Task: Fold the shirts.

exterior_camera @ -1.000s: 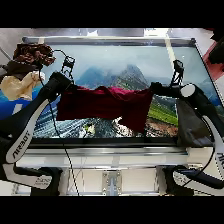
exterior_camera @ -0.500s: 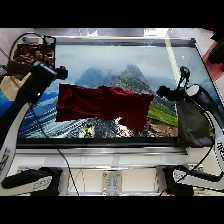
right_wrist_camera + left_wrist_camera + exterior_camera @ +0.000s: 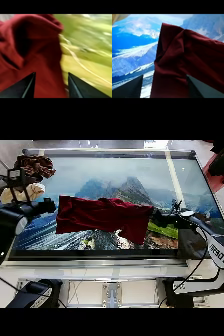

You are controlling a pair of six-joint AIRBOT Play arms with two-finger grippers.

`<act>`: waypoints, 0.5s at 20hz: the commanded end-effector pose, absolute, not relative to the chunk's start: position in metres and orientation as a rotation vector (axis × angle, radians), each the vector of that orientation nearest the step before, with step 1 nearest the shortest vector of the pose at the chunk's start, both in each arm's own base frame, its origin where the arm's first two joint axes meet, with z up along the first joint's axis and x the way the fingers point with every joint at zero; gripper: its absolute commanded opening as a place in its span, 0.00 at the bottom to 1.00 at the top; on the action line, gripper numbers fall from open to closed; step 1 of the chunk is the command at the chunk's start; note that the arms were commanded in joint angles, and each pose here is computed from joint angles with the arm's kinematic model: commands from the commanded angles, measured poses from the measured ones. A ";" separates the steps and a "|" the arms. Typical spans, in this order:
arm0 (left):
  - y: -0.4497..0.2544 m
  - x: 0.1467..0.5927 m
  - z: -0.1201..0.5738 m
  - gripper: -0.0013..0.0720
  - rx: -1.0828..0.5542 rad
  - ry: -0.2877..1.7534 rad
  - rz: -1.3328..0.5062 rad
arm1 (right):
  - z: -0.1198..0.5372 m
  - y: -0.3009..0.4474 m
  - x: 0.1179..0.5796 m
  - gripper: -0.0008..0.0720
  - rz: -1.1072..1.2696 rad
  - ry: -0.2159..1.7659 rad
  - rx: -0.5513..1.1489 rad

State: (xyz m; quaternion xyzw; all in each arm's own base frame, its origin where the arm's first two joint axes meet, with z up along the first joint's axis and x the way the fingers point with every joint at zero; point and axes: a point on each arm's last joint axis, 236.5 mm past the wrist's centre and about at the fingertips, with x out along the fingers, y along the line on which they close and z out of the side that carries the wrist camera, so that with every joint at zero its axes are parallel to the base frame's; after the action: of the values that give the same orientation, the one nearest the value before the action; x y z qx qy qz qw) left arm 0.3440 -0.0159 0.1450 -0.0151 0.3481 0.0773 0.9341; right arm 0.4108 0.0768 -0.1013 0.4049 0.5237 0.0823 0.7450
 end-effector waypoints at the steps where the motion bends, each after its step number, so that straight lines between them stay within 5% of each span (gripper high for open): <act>1: -0.014 0.319 0.147 0.84 -0.085 0.733 0.157 | -0.110 0.093 0.425 0.67 0.200 1.097 0.982; 3: -0.016 0.314 0.142 0.85 -0.095 0.764 0.158 | -0.106 0.092 0.435 0.59 0.179 1.056 0.998; 6: -0.011 0.307 0.133 0.84 -0.073 0.806 0.177 | -0.089 0.101 0.442 0.04 0.246 1.038 1.020; 10: 0.008 0.287 0.068 0.84 -0.066 0.924 0.290 | -0.043 0.122 0.451 0.04 0.422 1.012 1.007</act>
State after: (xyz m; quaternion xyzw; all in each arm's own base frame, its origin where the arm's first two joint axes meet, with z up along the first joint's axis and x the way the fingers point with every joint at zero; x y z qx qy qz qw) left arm 0.3009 -0.0035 0.1049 -0.0244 0.4152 0.1034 0.9035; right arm 0.4457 0.1066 -0.0737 0.4545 0.4723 0.1387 0.7424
